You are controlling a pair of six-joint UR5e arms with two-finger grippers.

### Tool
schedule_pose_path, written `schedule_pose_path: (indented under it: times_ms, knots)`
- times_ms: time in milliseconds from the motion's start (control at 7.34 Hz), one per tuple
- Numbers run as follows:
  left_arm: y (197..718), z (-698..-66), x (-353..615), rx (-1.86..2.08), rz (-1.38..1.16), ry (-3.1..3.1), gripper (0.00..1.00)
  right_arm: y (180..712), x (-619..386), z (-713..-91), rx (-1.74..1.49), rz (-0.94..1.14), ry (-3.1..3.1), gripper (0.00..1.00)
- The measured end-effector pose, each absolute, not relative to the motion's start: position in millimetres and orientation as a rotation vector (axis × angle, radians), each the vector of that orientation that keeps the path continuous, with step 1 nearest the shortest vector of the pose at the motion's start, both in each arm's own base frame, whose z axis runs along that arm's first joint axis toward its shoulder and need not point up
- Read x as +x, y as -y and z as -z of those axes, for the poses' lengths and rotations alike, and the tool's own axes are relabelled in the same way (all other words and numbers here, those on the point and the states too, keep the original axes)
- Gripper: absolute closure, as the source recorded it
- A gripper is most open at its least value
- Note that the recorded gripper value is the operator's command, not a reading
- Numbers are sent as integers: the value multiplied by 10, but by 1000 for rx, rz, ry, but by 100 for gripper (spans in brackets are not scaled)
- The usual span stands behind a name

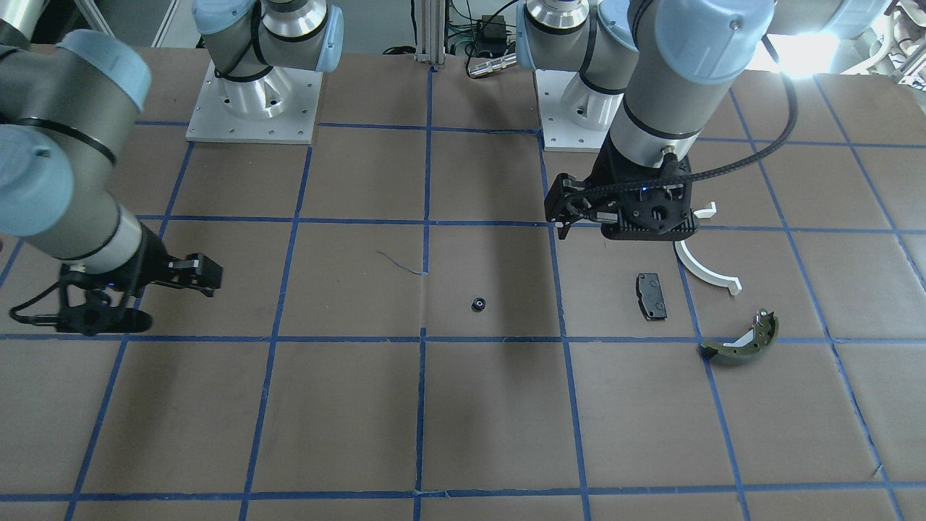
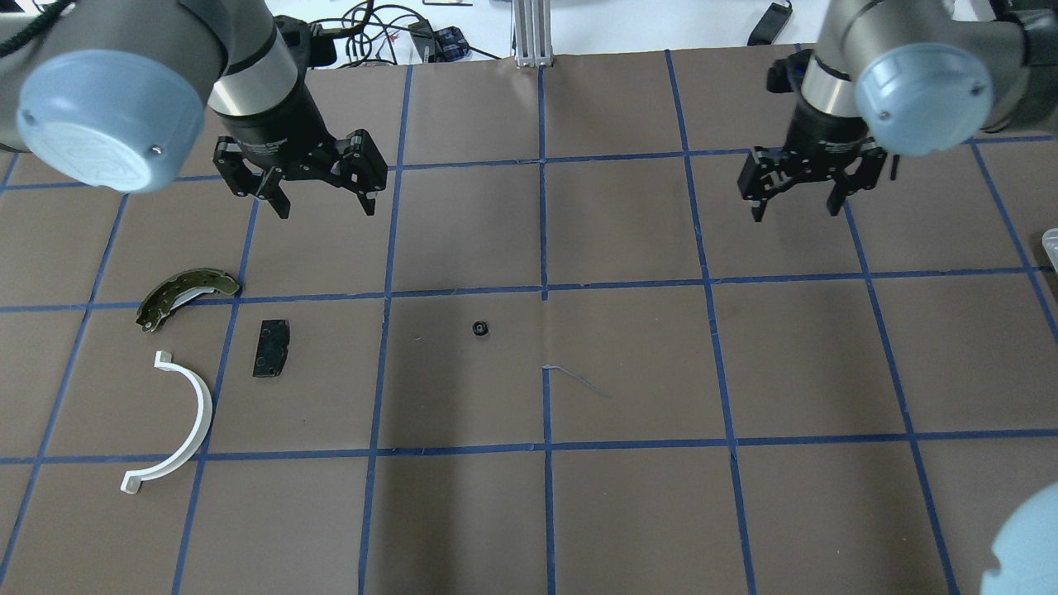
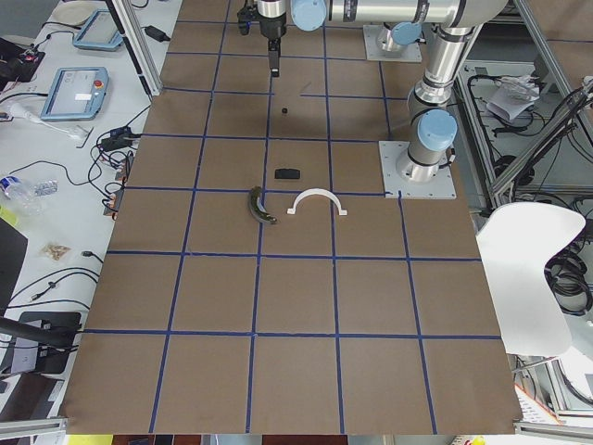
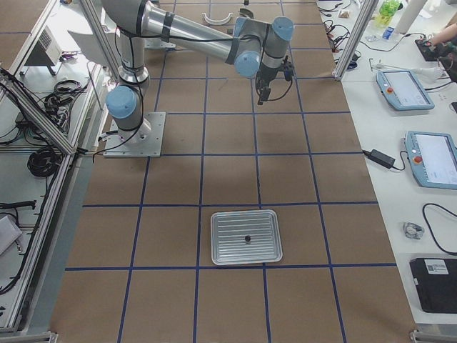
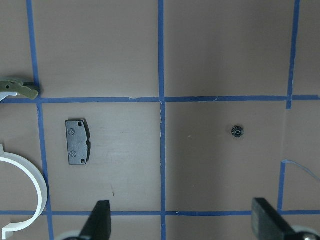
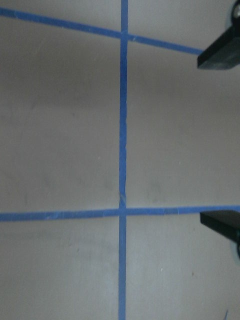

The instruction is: Place bearing gear from tray to pile

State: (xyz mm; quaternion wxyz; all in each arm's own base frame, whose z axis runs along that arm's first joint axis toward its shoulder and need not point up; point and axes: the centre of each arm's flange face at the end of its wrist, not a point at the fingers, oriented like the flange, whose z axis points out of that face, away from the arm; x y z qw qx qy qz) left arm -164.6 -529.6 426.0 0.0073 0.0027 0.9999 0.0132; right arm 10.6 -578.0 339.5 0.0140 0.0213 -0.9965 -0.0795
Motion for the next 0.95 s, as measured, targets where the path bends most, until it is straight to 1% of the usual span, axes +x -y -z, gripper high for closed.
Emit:
schedule_pose_path:
  times_ms: [272,408,681,953]
  knots:
    - [5363,-3813,-1959,71,-73,-3121,0,5515,-1306,-3297,226,272,3081,0]
    - [5385,-3601,-2103,105,-92,-3118,0,5350,-1825,-3234,270,279,3066,0]
    - [5430,-3294,-2329,153,-120,-3112,0,4985,-2813,-3059,230,287,3064,0]
    - [5456,-2883,-2448,169,-136,-3111,0,4784,-3805,-2675,220,157,2997,0]
